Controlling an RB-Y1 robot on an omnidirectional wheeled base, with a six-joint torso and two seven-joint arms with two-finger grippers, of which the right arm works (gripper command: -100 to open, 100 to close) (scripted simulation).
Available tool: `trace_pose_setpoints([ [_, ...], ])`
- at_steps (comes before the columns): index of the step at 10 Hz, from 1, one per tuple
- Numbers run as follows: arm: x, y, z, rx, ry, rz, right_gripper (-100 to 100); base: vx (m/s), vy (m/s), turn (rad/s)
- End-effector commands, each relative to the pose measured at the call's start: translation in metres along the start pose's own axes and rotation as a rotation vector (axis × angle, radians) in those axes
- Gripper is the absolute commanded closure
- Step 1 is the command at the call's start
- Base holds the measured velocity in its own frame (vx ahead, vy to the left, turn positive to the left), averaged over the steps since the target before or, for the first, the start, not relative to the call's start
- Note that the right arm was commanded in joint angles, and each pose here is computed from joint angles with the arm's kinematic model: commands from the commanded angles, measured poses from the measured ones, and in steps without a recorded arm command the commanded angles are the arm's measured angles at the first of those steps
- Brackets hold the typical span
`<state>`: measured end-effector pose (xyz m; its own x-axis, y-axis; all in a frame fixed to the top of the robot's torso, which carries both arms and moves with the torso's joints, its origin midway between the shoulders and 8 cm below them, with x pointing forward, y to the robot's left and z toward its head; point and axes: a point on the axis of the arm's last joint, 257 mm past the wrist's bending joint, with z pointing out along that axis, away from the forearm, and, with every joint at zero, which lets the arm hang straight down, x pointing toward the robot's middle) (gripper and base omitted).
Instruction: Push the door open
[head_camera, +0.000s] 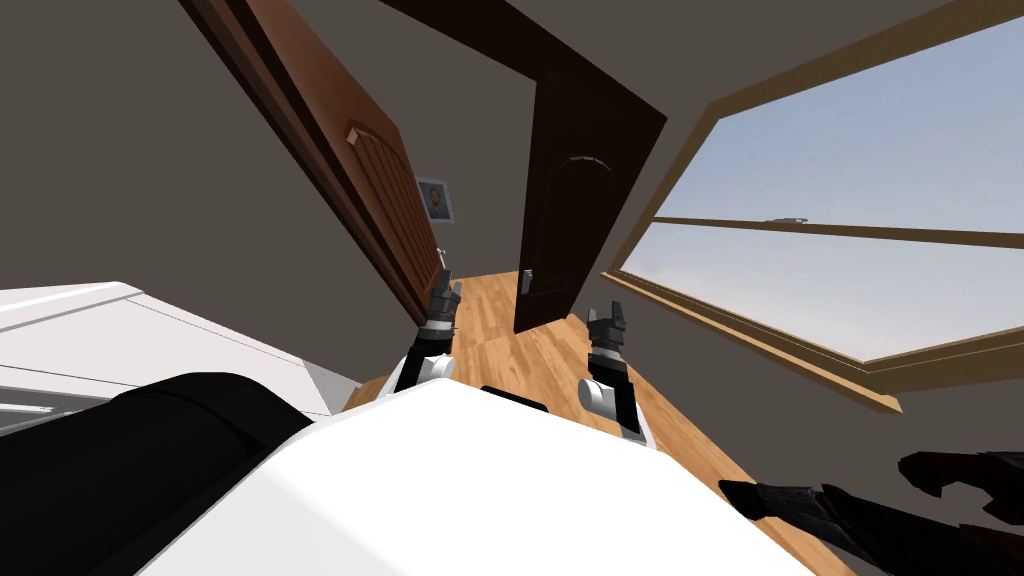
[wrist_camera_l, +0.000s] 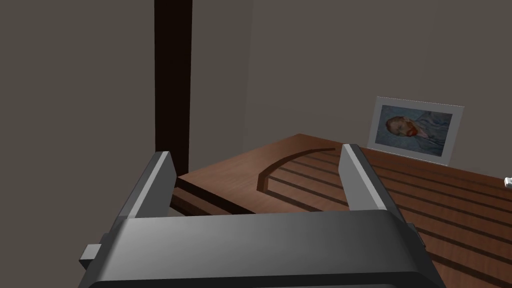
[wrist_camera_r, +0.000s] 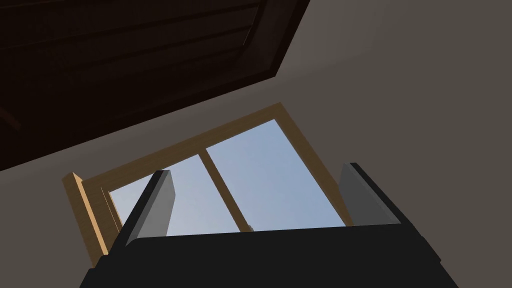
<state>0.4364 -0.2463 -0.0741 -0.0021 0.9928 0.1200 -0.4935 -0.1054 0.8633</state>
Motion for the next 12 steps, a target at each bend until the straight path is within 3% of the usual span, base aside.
trace_pose_setpoints([
  [1,0.002,-0.012,-0.0004,0.018,0.006,0.003,-100,0.057,-0.031,0.024],
  [4,0.020,-0.040,0.0094,0.052,0.046,0.018,-100,0.070,-0.045,0.053],
  [5,0.018,-0.049,0.0065,0.070,0.044,0.017,-100,0.068,-0.030,0.026],
  [7,0.032,-0.067,0.0132,0.092,0.072,0.026,-100,0.066,-0.033,0.051],
  [12,0.044,-0.098,0.0142,0.144,0.098,0.030,-100,0.046,-0.029,0.031],
])
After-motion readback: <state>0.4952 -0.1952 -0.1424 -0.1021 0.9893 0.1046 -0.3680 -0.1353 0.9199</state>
